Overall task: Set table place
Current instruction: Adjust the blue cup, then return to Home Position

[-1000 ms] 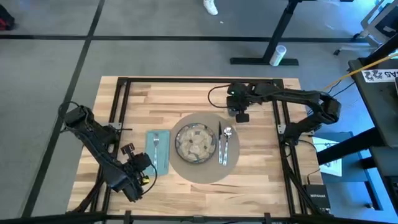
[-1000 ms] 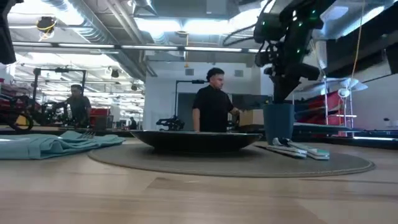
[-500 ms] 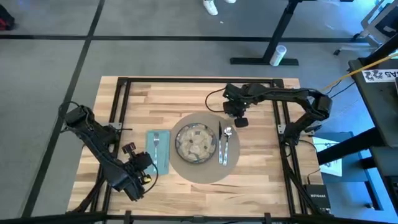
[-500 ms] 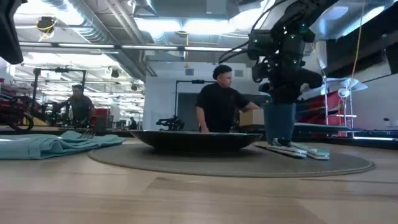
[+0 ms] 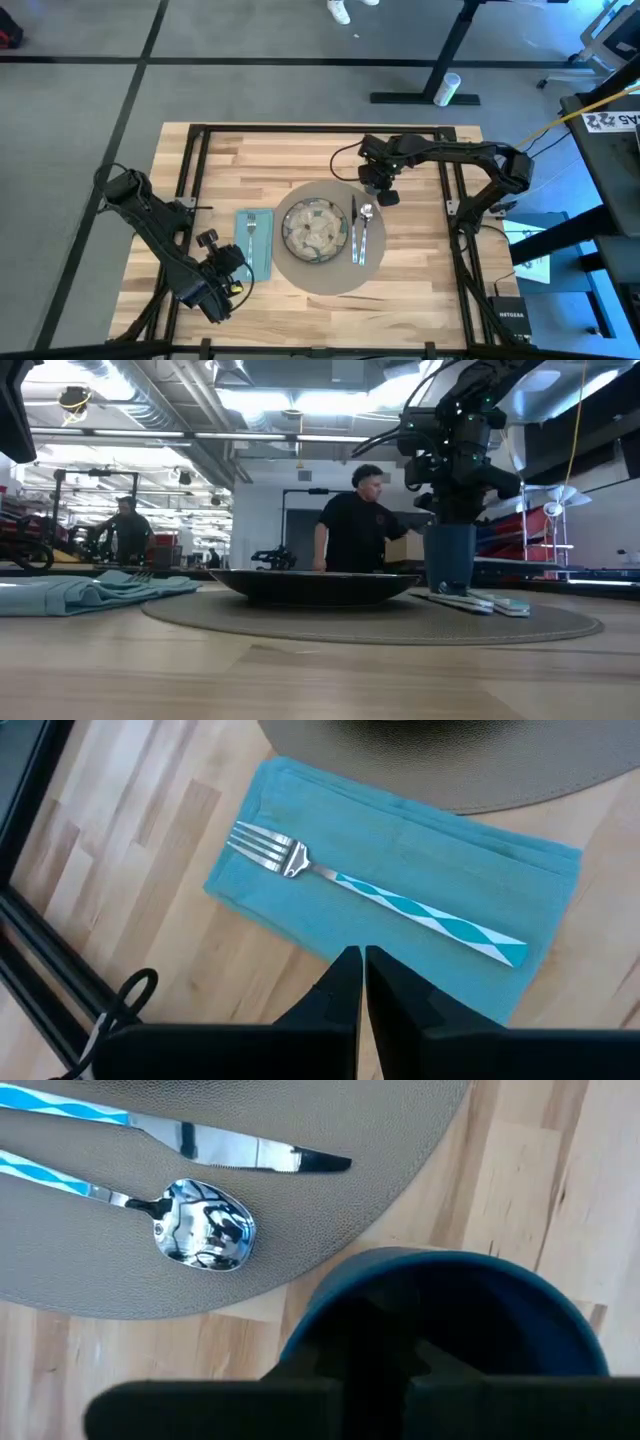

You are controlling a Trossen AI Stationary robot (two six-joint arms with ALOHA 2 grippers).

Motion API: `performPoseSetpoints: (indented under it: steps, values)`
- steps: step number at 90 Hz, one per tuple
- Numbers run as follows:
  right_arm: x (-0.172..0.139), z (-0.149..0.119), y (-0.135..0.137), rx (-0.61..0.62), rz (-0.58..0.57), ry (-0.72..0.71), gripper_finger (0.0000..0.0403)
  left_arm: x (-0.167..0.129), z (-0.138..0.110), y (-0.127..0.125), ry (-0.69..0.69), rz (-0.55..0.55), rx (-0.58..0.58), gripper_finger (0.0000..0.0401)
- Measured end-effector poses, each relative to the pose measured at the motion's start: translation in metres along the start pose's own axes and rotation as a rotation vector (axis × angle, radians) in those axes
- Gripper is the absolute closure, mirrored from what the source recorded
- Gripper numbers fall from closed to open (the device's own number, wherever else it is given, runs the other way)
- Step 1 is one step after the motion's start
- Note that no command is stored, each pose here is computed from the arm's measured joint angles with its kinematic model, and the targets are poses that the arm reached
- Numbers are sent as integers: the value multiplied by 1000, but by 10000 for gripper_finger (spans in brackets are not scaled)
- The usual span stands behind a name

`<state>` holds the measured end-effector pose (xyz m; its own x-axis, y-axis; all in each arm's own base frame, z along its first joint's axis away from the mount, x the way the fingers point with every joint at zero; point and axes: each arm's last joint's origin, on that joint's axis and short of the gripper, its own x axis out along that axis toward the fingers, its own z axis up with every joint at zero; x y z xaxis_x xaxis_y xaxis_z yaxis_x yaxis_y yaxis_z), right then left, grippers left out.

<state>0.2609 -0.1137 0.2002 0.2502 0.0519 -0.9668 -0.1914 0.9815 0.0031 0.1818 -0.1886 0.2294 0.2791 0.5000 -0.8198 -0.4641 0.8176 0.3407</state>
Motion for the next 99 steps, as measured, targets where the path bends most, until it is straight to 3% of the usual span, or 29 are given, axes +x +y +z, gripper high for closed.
performPoseSetpoints:
  steps: [41,74,99]
  values:
    - [-4,0,0,-7,-23,-3,403,-1,-1,0,-31,2,33,401]
    - [-47,-12,15,-12,-108,-47,403,-5,-2,1,-59,-11,71,401]
    - [-87,-21,44,-57,-148,-165,403,-36,1,10,-295,-201,86,401]
